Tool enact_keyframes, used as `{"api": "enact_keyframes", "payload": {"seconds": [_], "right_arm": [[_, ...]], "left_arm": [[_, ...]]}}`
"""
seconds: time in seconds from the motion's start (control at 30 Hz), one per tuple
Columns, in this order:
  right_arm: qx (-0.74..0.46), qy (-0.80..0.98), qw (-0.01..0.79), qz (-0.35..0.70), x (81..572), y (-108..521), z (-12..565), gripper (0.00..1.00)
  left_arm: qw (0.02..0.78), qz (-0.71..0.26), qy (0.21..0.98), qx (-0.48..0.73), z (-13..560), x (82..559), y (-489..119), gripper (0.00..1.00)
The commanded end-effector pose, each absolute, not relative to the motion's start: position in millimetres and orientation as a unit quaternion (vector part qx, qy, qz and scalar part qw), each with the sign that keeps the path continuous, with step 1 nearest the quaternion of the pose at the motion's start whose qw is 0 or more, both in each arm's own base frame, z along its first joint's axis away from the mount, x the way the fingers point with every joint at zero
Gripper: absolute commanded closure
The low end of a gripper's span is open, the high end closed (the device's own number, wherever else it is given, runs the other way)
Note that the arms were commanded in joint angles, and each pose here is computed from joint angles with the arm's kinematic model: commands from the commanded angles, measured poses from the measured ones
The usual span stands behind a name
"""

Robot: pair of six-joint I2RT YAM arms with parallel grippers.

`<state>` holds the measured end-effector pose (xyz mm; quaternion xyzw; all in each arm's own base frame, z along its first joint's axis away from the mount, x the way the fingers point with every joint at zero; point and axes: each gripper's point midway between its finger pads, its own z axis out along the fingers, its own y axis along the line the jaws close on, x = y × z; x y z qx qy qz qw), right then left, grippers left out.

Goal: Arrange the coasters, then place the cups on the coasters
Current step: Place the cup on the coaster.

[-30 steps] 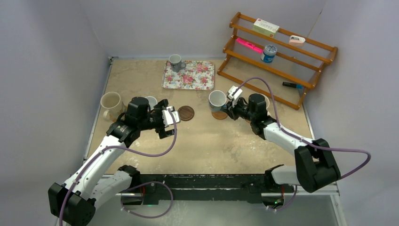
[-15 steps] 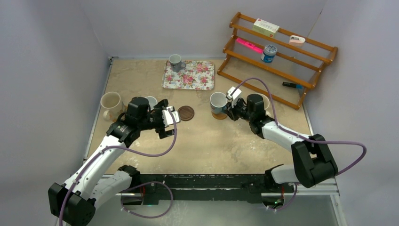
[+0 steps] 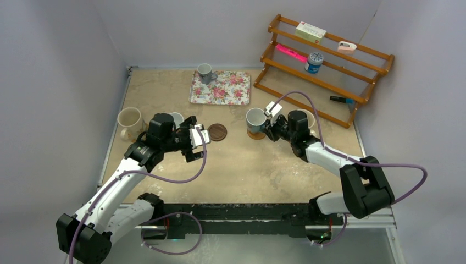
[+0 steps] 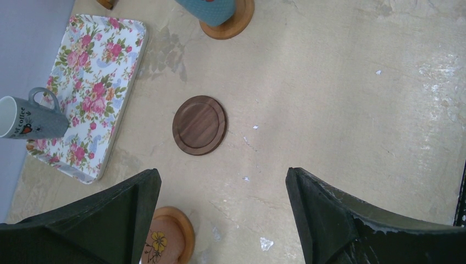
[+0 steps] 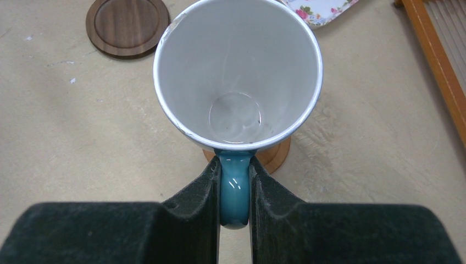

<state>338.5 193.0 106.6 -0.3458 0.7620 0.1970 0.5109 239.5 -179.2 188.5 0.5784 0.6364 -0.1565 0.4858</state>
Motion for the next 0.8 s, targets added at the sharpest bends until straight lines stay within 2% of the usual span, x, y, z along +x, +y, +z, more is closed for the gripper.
{"api": "enact_keyframes", "payload": {"seconds": [0.0,0.77], "right_arm": [[-0.338,0.738,0.556,0.183,351.4,192.2,128.5,1.00],[-0.332,0.747,0.546,0.183,353.2,191.4,116.3,1.00]], "left_arm": [[0.492,-0.164,0.629,0.579,194.1,239.4,-181.2,0.10],[0.491,-0.164,0.628,0.581,193.4,239.5,-181.3,0.10]]}}
